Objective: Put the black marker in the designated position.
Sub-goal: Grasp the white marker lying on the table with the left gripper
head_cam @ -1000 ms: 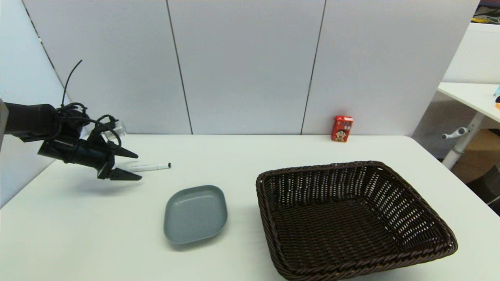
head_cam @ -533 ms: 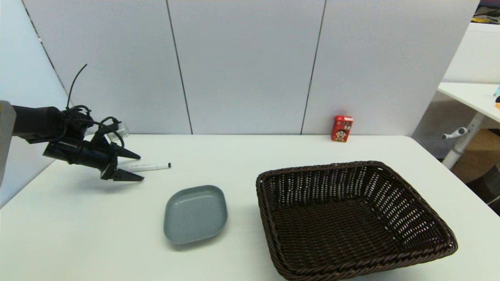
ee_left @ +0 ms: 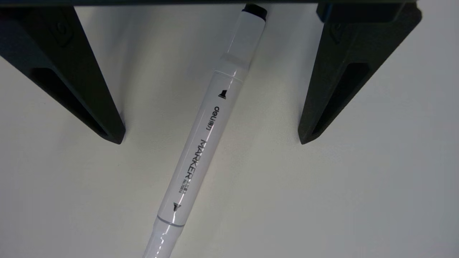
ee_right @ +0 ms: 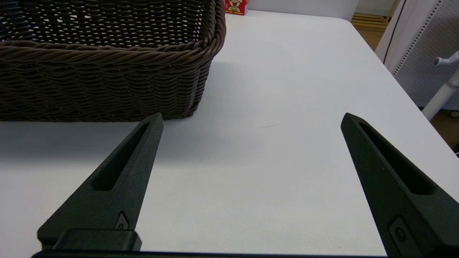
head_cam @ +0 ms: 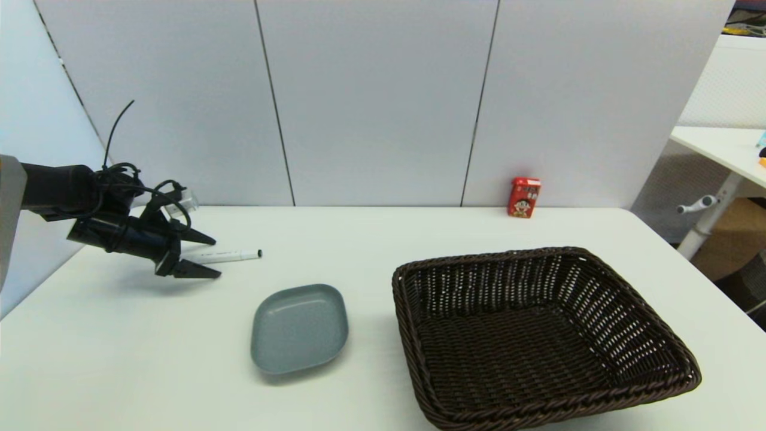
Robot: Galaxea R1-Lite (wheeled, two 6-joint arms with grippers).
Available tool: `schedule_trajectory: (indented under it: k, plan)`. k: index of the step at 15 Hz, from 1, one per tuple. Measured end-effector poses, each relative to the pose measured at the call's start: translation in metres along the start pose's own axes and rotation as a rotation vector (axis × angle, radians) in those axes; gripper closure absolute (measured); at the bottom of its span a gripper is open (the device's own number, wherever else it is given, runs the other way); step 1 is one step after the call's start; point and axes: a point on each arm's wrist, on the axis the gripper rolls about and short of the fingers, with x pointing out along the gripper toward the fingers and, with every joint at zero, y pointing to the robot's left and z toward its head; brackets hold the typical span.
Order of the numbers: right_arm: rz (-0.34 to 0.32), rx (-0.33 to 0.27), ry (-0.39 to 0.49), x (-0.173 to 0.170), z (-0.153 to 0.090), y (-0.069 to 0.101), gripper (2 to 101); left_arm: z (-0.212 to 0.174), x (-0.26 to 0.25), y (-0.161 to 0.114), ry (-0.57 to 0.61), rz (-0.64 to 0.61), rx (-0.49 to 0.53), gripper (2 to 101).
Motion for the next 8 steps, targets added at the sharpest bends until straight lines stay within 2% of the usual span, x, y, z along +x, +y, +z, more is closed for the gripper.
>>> schedule_trajectory:
  k: [1, 2, 5, 8]
  plan:
    - [0.0, 0.0, 0.0, 0.0, 0.0, 0.0, 4.3, -0.0001, 0.0001, -0.0001, 0.001, 0.0, -0.001, 6.8]
    - [0.0, 0.0, 0.0, 0.0, 0.0, 0.0, 4.3, -0.0001, 0.0001, -0.0001, 0.0, 0.0, 0.0, 18.8]
    - [0.0, 0.0, 0.0, 0.0, 0.0, 0.0, 4.3, -0.0015, 0.0017, -0.0006, 0.001, -0.007, -0.004, 43.9]
    - [0.0, 0.0, 0.0, 0.0, 0.0, 0.0, 4.3, -0.0012, 0.0032, -0.0007, 0.001, -0.01, 0.004, 60.1]
